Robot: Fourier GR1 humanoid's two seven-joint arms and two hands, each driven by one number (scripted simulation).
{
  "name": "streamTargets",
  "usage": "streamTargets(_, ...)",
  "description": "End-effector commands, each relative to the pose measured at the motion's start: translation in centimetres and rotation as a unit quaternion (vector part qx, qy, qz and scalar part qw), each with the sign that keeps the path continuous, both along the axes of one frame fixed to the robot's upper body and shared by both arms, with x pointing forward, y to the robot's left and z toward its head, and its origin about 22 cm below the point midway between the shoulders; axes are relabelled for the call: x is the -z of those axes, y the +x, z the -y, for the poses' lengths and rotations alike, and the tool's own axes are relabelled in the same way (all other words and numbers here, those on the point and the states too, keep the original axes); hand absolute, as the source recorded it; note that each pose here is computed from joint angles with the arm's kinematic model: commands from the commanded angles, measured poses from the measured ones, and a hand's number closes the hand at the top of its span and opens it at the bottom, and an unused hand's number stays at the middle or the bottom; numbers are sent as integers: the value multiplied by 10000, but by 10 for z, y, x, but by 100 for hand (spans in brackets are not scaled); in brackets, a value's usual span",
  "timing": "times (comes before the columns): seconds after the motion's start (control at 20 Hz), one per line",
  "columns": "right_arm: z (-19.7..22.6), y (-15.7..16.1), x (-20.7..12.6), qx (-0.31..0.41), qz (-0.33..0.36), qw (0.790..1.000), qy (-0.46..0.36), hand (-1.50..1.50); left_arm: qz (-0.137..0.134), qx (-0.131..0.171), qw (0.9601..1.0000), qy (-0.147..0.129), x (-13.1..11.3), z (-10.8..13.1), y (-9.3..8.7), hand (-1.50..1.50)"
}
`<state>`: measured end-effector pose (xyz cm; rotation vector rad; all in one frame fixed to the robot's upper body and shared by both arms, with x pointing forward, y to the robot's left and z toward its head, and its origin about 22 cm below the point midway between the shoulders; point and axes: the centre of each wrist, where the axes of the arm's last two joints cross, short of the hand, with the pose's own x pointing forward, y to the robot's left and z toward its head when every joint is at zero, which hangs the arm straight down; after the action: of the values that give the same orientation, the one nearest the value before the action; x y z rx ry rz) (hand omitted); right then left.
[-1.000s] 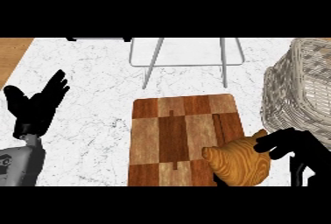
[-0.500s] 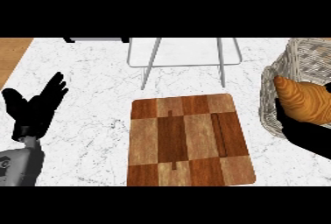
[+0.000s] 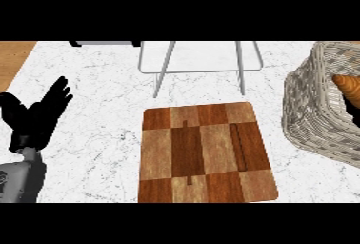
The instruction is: Pick the croissant from the cutting board and place it in the basket
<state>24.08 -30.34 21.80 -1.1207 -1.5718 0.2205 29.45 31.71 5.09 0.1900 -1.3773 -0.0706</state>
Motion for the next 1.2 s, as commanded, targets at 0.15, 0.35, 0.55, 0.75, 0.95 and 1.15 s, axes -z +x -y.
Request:
streamTargets(0.15, 55, 17, 28, 1158, 353, 9925, 194, 150, -11, 38, 10000, 61, 11, -2, -4, 0)
streamTargets(0.35, 58, 37, 57, 874, -20, 9953, 417, -150, 93, -6, 10000, 23, 23, 5, -26, 0)
streamTargets(0.55, 70, 49, 66, 450, 123, 9981, 406, -150, -54, -9, 10000, 77, 18, 6, -5, 0)
streamTargets(0.75, 68, 51, 45, 207, 469, 9970, 587, -150, -7, 44, 10000, 12, 3, -9, -8, 0)
streamTargets(0.95, 97, 34, 28, 921, 1000, 9795, 1487, -150, 45, 49, 10000, -46, 12, -7, -7, 0)
streamTargets(1.15, 135, 17, 32, 1116, 1454, 9580, 2206, -150, -14, -74, 10000, 36, 15, -12, -8, 0)
